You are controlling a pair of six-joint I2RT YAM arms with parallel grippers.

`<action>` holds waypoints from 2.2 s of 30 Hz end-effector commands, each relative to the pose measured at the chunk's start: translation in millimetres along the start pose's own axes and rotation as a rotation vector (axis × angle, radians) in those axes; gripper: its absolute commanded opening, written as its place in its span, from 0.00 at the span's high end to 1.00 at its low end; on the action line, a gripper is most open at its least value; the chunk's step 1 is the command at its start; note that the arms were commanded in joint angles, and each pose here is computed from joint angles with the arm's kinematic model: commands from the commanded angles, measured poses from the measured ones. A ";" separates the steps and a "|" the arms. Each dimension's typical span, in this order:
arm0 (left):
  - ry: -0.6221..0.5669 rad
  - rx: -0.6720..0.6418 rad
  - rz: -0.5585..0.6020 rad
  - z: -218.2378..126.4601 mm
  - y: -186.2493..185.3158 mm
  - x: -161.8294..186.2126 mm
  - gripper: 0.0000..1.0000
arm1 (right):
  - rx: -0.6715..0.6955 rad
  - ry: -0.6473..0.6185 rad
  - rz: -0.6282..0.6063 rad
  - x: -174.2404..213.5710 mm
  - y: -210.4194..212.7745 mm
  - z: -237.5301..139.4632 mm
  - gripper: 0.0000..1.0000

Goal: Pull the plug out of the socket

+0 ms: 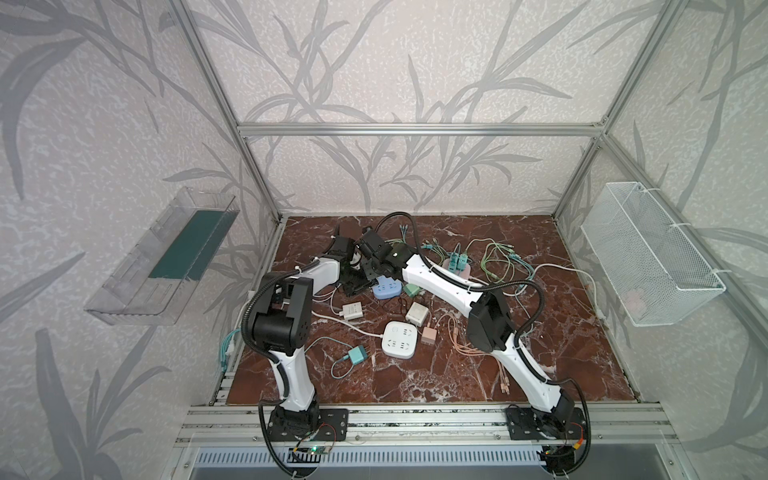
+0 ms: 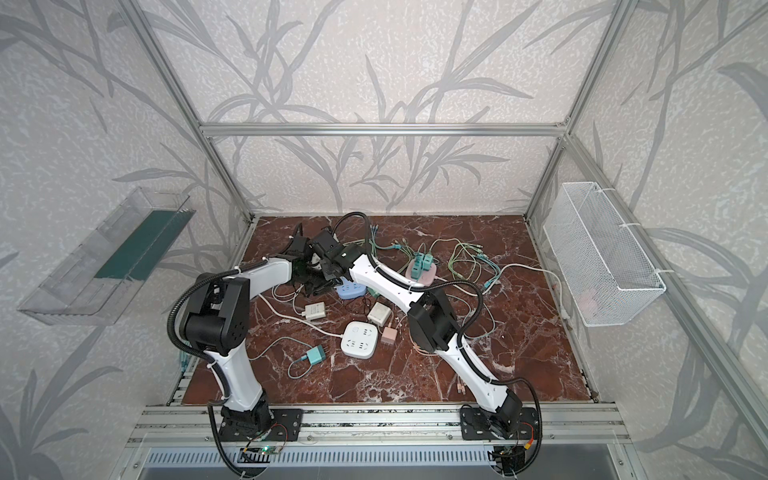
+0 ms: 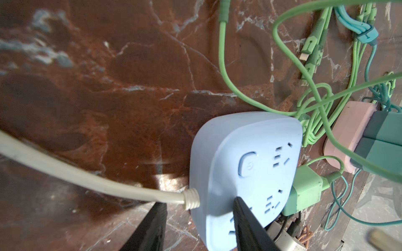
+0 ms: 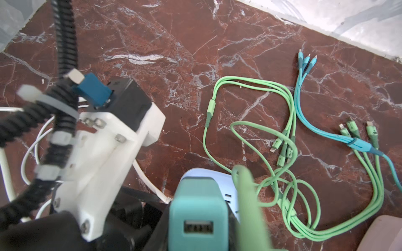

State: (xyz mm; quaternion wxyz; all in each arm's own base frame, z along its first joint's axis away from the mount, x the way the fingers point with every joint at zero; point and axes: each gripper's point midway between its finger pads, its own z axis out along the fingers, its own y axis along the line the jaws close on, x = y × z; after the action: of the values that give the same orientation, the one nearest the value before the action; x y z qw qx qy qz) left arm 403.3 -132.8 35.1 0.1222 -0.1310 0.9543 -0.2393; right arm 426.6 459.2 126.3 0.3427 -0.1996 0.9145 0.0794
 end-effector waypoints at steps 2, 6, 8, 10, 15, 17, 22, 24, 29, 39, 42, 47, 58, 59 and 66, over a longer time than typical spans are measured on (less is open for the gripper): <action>0.066 -0.120 -0.034 15.1 36.6 22.9 0.50 | 0.031 0.027 -0.022 9.4 -5.8 4.2 0.85; 0.061 -0.117 -0.035 13.2 36.9 22.6 0.50 | 0.021 0.011 0.009 1.7 -18.6 0.3 0.85; 0.061 -0.119 -0.035 13.2 37.5 22.8 0.50 | 0.013 0.008 0.021 0.9 -23.9 -0.6 0.85; 0.058 -0.119 -0.031 12.6 37.2 22.1 0.50 | -0.006 0.003 0.035 -0.6 -29.3 -1.8 0.84; 0.052 -0.124 -0.022 10.5 37.0 21.1 0.50 | -0.047 0.013 0.093 2.7 -48.9 -1.0 0.84; 0.049 -0.124 -0.020 9.5 36.9 21.0 0.50 | -0.069 0.011 0.118 3.8 -55.5 -1.2 0.84; 0.045 -0.120 -0.018 8.9 35.3 19.7 0.50 | -0.162 0.024 0.226 9.5 -73.7 4.9 0.84; 0.044 -0.121 -0.017 8.3 35.2 19.5 0.50 | -0.188 0.027 0.268 10.4 -80.4 7.1 0.84; 0.038 -0.118 -0.018 7.4 34.4 18.7 0.50 | -0.257 0.061 0.357 13.7 -88.9 18.1 0.83; 0.035 -0.118 -0.021 6.1 34.5 19.3 0.50 | -0.347 0.120 0.426 20.1 -81.0 34.1 0.82; 0.032 -0.111 -0.022 5.4 32.1 17.9 0.50 | -0.348 0.146 0.448 29.1 -81.0 39.0 0.82; 0.020 -0.100 -0.019 1.6 27.5 15.0 0.50 | -0.356 0.158 0.477 35.3 -83.2 43.3 0.81; -0.010 -0.079 -0.021 -8.7 18.7 8.6 0.50 | -0.347 0.204 0.574 50.8 -105.4 52.5 0.77; -0.014 -0.077 -0.020 -10.1 17.3 7.7 0.50 | -0.347 0.205 0.577 51.7 -106.3 53.0 0.78; -0.036 -0.075 -0.013 -19.3 12.4 2.8 0.50 | -0.390 0.253 0.599 58.9 -104.2 61.3 0.77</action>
State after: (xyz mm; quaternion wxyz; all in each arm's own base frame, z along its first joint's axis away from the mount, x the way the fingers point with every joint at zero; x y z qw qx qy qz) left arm 399.8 -121.9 39.3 0.1337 -0.1393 0.9566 -0.2183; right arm 470.5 364.7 51.7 0.1684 0.0040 0.9320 0.3210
